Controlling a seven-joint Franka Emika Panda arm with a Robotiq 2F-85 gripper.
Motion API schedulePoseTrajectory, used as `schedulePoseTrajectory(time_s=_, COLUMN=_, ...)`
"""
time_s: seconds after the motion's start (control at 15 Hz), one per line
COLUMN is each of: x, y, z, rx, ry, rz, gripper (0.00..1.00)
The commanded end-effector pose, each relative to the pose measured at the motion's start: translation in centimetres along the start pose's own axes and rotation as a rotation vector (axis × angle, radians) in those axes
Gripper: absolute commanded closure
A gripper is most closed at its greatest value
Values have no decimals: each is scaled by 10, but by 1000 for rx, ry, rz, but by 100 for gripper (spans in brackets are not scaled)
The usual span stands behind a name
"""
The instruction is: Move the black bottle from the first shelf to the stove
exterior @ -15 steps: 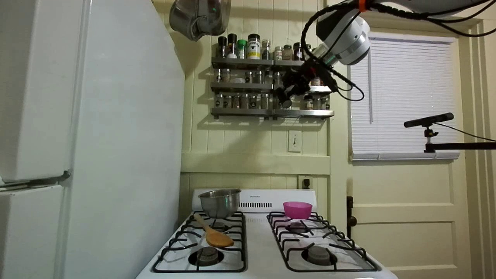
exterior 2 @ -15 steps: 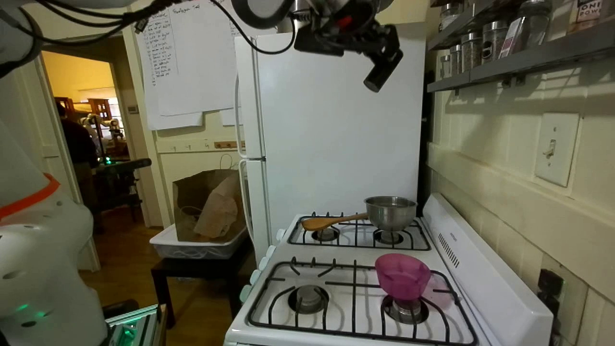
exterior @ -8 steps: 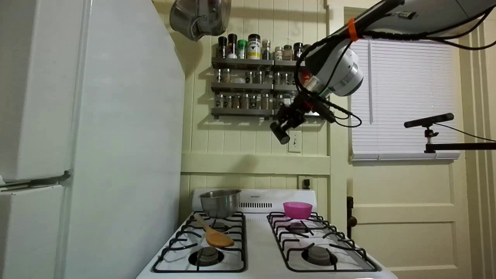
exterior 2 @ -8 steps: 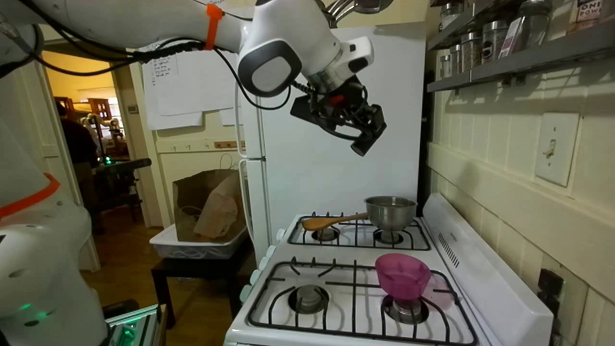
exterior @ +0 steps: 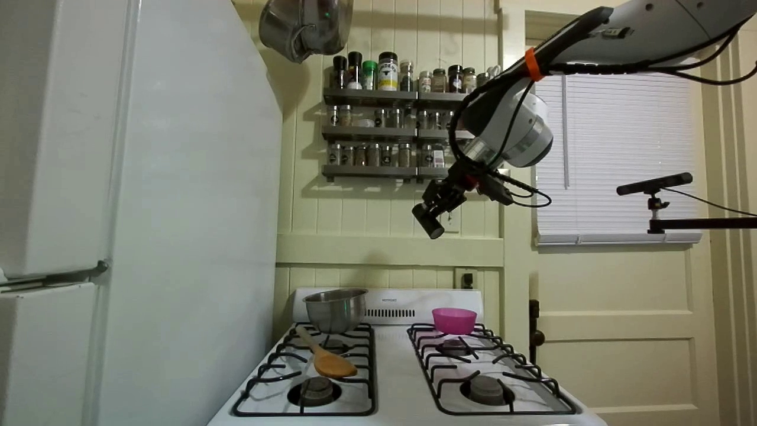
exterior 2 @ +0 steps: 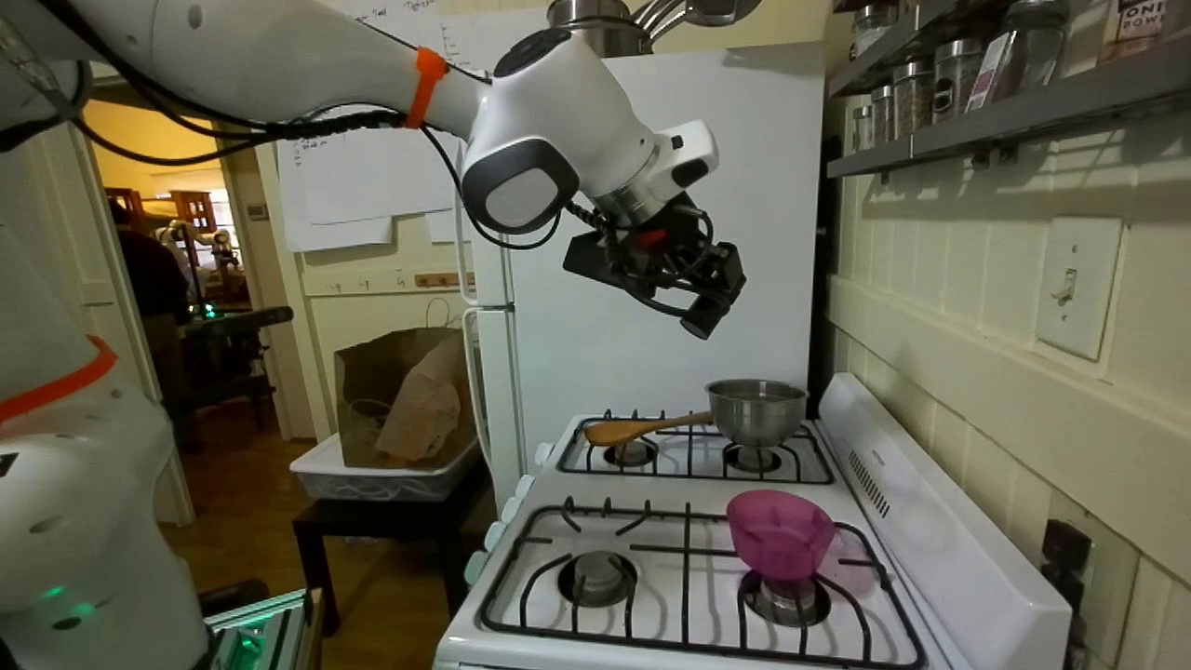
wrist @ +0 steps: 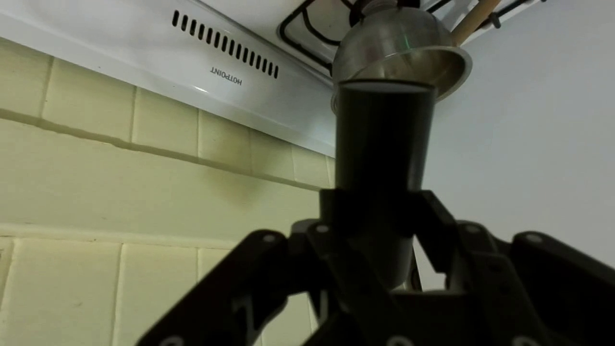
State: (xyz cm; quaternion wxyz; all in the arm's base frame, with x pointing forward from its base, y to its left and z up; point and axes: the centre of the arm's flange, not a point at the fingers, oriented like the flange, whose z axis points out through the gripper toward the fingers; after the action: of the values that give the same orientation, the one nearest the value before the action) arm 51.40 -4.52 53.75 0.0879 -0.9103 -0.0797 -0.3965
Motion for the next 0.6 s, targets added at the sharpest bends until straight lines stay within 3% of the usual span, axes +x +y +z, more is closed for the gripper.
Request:
schedulePoseTrajectory(time_s=0.0, x=-7, y=-1, z=14, rx=-26, ry=25, rz=-46, gripper=81)
schedulePoseTrajectory(time_s=0.53, x=-68, y=-31, z=101, rx=-230, ry=267, rz=-243, gripper=81)
